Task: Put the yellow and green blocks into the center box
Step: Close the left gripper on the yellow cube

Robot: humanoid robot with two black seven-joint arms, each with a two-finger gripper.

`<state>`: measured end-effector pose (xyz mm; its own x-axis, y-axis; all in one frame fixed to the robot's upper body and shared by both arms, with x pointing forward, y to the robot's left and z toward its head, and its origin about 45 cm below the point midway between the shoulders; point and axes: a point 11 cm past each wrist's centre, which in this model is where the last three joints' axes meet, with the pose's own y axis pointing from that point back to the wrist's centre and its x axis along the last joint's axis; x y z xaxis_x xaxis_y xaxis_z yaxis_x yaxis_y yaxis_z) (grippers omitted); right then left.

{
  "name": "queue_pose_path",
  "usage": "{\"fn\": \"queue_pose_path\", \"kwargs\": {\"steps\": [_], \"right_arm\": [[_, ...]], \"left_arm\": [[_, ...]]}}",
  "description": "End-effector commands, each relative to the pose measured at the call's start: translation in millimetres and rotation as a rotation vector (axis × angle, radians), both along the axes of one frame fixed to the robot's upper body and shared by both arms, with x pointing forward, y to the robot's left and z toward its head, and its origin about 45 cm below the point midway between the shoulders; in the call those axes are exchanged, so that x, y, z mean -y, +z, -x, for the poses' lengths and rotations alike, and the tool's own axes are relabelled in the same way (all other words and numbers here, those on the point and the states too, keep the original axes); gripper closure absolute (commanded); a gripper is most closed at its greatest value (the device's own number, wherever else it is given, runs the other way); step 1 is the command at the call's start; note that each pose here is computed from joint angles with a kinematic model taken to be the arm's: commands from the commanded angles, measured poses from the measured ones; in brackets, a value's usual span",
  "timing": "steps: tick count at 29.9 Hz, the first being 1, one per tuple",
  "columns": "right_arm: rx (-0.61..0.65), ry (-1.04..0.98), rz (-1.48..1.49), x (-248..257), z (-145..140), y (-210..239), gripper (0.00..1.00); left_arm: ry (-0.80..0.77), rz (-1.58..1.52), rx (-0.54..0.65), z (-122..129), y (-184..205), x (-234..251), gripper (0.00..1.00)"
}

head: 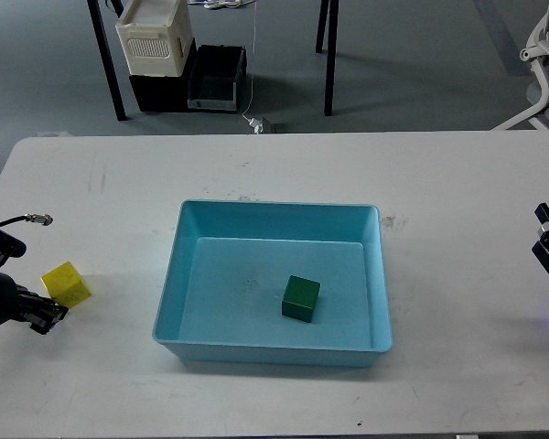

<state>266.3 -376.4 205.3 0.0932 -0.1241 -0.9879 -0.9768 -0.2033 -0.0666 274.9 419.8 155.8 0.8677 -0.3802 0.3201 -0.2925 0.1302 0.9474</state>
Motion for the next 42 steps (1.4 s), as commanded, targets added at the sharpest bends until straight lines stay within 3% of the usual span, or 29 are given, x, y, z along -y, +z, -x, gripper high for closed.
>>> {"fn": "queue_pose_path", "kwargs": {"steps": [1,14,42], "right_arm": [[0.0,0.001,-0.001,-1,0,0,0.0],[-0.001,0.003,0.0,-1,0,0,0.0],[0.002,0.001,0.002,0,0,1,0.0]], "left_arm": [[0.001,0.005,0.005,-2,2,0,0.51],[0.041,0.008,0.023,-16,4,-12,0.23],[0.014,0.05,0.046,-38,4,7,0.22]]}}
